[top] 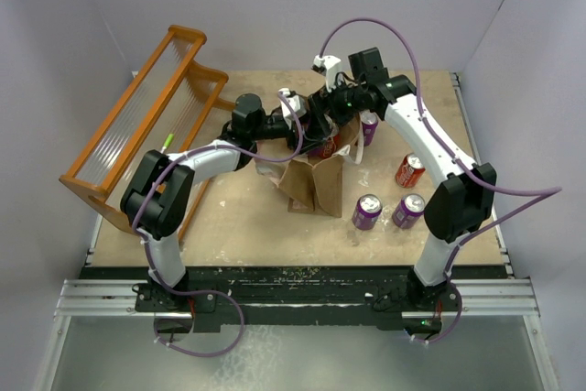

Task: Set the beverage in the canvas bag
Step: Place the drink in the canvas bag.

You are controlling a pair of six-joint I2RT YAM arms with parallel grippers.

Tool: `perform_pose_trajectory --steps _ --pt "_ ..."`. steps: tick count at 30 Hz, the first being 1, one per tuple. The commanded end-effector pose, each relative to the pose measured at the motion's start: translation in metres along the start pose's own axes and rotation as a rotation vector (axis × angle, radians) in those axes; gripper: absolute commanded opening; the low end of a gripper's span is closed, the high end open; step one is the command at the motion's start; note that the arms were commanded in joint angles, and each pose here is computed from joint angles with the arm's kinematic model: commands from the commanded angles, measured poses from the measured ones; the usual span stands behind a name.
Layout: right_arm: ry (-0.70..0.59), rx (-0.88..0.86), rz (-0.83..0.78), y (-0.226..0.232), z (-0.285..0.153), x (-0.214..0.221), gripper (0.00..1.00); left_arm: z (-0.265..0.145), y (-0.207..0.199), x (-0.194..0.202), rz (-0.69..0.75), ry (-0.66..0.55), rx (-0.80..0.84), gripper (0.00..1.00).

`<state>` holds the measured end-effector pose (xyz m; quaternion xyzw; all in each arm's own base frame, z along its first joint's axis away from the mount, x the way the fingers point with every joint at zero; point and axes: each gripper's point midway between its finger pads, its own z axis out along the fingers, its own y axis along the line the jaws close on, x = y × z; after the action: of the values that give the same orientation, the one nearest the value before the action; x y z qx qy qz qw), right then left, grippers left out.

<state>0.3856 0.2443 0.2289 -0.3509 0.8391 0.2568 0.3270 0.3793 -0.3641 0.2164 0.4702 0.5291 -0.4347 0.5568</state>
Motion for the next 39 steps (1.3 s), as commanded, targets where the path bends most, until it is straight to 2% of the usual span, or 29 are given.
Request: perform_pose_trajectory --steps 1,7,11,14,15,16,17,18,23,27,33,39 --pt "0.027 -0.005 0.112 0.011 0.007 0.010 0.91 0.000 0.011 -0.080 0.232 -0.146 -0.035 0.00" --pt "0.042 -0.021 0.153 0.016 0.010 0.018 0.79 0.004 0.013 -0.076 0.244 -0.132 -0.069 0.00" --pt "0.047 -0.029 0.161 0.018 0.010 0.019 0.63 0.007 0.015 -0.077 0.251 -0.127 -0.087 0.00" --pt "0.017 -0.031 0.160 0.019 0.008 0.011 0.42 0.008 0.015 -0.072 0.245 -0.113 -0.086 0.03" --pt "0.011 -0.016 0.151 0.016 0.007 0.009 0.32 0.008 0.014 -0.071 0.239 -0.109 -0.083 0.05" --pt "0.003 -0.002 0.139 0.014 0.005 0.007 0.18 0.008 0.013 -0.070 0.232 -0.103 -0.082 0.08" --pt "0.001 0.018 0.131 0.011 0.004 0.006 0.07 0.007 0.012 -0.068 0.223 -0.095 -0.078 0.11" --pt "-0.002 0.042 0.120 0.007 0.002 0.004 0.00 0.007 0.010 -0.067 0.210 -0.087 -0.070 0.15" --pt "-0.008 0.125 0.061 -0.008 -0.005 -0.002 0.00 0.008 -0.001 -0.054 0.121 -0.016 0.000 0.42" --pt "-0.024 0.156 0.032 -0.013 -0.010 -0.009 0.00 0.005 -0.006 -0.045 0.103 0.035 0.024 0.70" --pt "-0.041 0.147 0.038 -0.022 -0.013 -0.013 0.00 -0.006 -0.009 -0.042 0.093 0.060 0.054 1.00" --pt "-0.063 0.151 0.038 -0.030 -0.020 -0.017 0.00 -0.023 -0.003 -0.054 0.065 0.075 0.098 0.99"
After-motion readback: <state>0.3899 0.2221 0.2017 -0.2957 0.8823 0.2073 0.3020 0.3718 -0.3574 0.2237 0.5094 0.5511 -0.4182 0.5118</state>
